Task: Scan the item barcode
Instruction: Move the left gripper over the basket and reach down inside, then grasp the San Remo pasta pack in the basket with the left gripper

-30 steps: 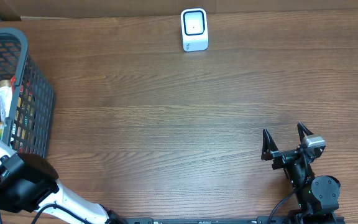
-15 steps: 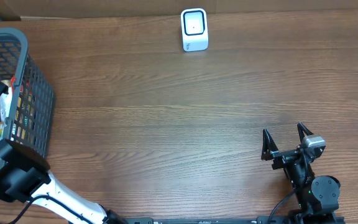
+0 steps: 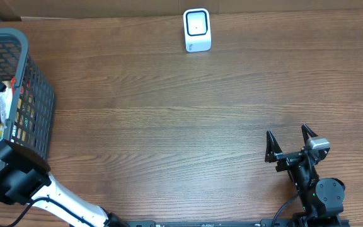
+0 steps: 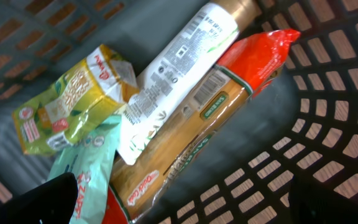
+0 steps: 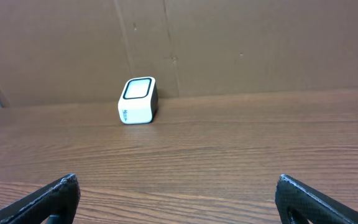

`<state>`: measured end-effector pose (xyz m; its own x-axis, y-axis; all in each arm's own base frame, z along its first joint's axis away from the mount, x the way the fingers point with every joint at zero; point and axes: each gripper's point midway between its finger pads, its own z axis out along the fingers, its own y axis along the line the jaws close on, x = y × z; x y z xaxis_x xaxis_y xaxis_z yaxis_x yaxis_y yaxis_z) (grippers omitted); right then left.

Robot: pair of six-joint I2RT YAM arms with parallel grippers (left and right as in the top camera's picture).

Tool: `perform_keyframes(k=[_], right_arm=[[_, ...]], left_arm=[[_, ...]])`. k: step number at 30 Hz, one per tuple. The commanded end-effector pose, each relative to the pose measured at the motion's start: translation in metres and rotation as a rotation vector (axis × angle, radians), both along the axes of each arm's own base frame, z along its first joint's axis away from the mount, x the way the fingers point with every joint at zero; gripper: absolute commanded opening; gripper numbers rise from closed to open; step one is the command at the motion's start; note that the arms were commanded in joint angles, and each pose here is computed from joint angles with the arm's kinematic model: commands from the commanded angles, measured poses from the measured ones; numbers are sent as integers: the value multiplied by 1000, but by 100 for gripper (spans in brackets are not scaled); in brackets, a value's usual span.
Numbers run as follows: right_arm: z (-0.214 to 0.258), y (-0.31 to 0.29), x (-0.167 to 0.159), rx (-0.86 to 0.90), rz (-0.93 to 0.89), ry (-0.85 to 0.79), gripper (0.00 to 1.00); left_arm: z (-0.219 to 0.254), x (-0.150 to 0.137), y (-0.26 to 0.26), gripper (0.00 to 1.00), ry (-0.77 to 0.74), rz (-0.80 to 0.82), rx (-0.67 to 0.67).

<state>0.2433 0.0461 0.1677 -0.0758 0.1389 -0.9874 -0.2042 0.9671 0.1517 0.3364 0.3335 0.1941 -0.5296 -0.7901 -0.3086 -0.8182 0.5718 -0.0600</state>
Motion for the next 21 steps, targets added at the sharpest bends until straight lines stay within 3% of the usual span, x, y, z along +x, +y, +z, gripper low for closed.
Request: perform_keyframes(k=[1, 11, 21], right_arm=[[-2, -2, 0, 3, -10, -2, 100], [-2, -2, 0, 3, -10, -2, 100], [-2, -2, 0, 3, -10, -2, 100]], left_arm=[[-9, 3, -3, 100, 9, -77, -12], [-87, -11, -17, 99, 119, -125, -102], [-135, -6, -26, 99, 109, -275, -102]])
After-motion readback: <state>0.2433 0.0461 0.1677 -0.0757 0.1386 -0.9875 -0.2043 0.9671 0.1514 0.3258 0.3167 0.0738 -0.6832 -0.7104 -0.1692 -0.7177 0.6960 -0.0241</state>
